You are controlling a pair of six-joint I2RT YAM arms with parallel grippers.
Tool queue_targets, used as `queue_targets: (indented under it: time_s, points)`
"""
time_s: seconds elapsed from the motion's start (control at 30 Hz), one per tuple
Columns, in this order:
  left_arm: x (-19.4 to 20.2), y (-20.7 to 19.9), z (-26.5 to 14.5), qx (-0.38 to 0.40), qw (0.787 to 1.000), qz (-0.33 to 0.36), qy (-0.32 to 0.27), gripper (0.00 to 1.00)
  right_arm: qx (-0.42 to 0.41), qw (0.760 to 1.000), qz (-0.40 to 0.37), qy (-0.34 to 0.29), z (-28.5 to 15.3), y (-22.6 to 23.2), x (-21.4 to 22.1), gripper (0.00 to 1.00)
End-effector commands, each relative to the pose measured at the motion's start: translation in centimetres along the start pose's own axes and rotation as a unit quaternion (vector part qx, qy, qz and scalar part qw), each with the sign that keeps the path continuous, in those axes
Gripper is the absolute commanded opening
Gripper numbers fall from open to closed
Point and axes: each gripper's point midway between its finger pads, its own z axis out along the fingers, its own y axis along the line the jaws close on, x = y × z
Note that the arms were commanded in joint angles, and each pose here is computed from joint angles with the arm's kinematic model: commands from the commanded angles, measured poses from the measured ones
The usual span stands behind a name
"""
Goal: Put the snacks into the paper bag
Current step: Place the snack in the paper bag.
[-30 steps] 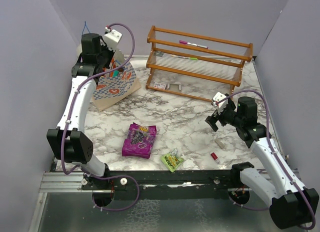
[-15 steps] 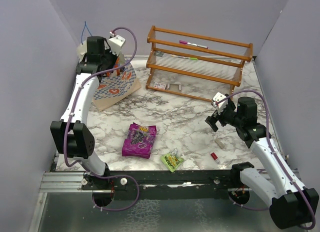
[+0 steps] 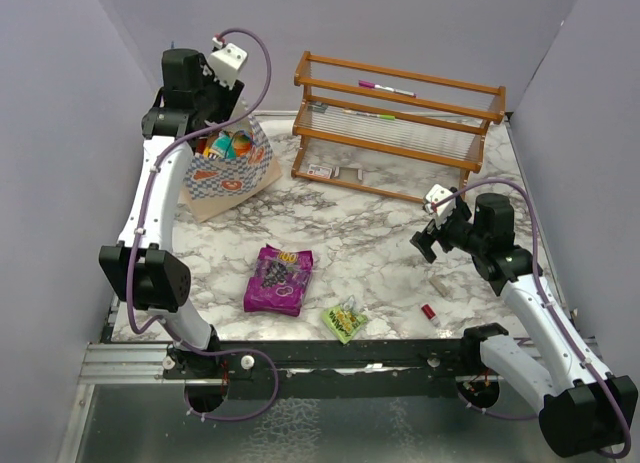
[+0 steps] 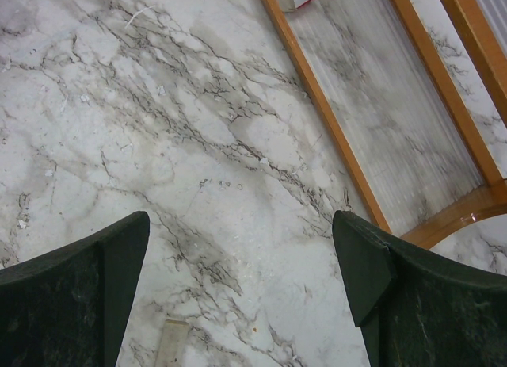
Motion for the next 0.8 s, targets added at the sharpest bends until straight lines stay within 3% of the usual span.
queue_targets:
  time_s: [0.0, 0.3, 0.57, 0.77]
  points:
    - [-1.6, 0.4, -0.6, 0.005, 1.0, 0.001, -0.017, 0.57, 0.009, 1.0, -0.008, -0.002, 0.0, -0.4, 0.1, 0.99]
    - [-4.5, 2.4, -2.9, -0.036, 0.998, 0.012, -0.054, 0.74, 0.009, 1.0, -0.007, -0.001, 0.1, -0.4, 0.2, 0.99]
    - [-7.2, 2.9, -5.5, -0.047, 0.995, 0.008, -0.093, 0.79, 0.009, 1.0, -0.006, 0.0, 0.1, -0.5, 0.2, 0.99]
    - [-8.7, 1.0, -7.4, -0.024, 0.993, 0.005, -0.115, 0.81, 0.007, 1.0, -0.005, 0.0, 0.1, -0.4, 0.2, 0.99]
